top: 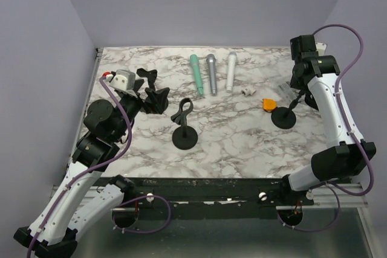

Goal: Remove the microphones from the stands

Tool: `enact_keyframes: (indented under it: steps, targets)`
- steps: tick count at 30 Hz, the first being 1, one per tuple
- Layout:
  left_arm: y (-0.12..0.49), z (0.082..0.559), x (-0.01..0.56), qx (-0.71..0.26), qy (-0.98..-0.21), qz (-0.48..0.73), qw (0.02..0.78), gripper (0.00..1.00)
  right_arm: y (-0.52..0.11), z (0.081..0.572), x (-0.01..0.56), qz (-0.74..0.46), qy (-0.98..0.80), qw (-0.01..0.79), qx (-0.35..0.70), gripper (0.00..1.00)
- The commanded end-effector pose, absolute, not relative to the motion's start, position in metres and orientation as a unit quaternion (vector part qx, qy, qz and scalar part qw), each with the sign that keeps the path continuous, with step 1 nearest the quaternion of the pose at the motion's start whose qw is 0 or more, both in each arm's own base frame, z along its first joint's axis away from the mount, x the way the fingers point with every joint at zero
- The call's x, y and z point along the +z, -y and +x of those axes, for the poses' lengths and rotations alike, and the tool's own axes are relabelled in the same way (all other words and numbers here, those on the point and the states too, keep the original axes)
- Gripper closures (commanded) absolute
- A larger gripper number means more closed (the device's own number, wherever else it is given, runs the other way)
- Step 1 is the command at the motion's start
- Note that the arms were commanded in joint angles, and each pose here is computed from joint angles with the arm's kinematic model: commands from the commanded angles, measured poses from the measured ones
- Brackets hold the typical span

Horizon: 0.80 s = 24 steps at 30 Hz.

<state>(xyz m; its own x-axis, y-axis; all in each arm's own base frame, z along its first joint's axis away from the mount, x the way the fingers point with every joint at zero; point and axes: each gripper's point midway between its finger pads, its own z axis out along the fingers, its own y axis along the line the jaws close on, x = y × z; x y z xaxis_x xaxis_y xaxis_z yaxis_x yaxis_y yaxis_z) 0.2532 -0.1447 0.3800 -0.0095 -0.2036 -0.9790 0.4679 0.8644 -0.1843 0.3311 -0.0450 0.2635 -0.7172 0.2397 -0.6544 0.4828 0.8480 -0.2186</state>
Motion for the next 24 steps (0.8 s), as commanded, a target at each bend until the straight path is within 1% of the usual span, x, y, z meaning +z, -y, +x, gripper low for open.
enact_keyframes:
  steps: [1, 9, 14, 21, 24]
  targets:
    - [0.146, 0.252, 0.385, -0.241, -0.662, 0.105, 0.702, 0.02, 0.042, 0.321, 0.226, 0.197, -0.924, 0.271, -0.185, 0.73]
    - [0.146, 0.254, 0.383, -0.239, -0.663, 0.105, 0.701, 0.01, 0.04, 0.328, 0.199, 0.196, -0.927, 0.26, -0.186, 0.73]
    - [0.146, 0.254, 0.382, -0.238, -0.664, 0.105, 0.701, 0.01, 0.035, 0.326, 0.174, 0.193, -0.935, 0.237, -0.178, 0.73]
    - [0.146, 0.254, 0.383, -0.239, -0.664, 0.105, 0.701, 0.01, 0.039, 0.331, 0.17, 0.194, -0.931, 0.246, -0.187, 0.73]
    - [0.145, 0.254, 0.383, -0.237, -0.663, 0.104, 0.702, 0.01, 0.036, 0.332, 0.159, 0.192, -0.934, 0.241, -0.181, 0.73]
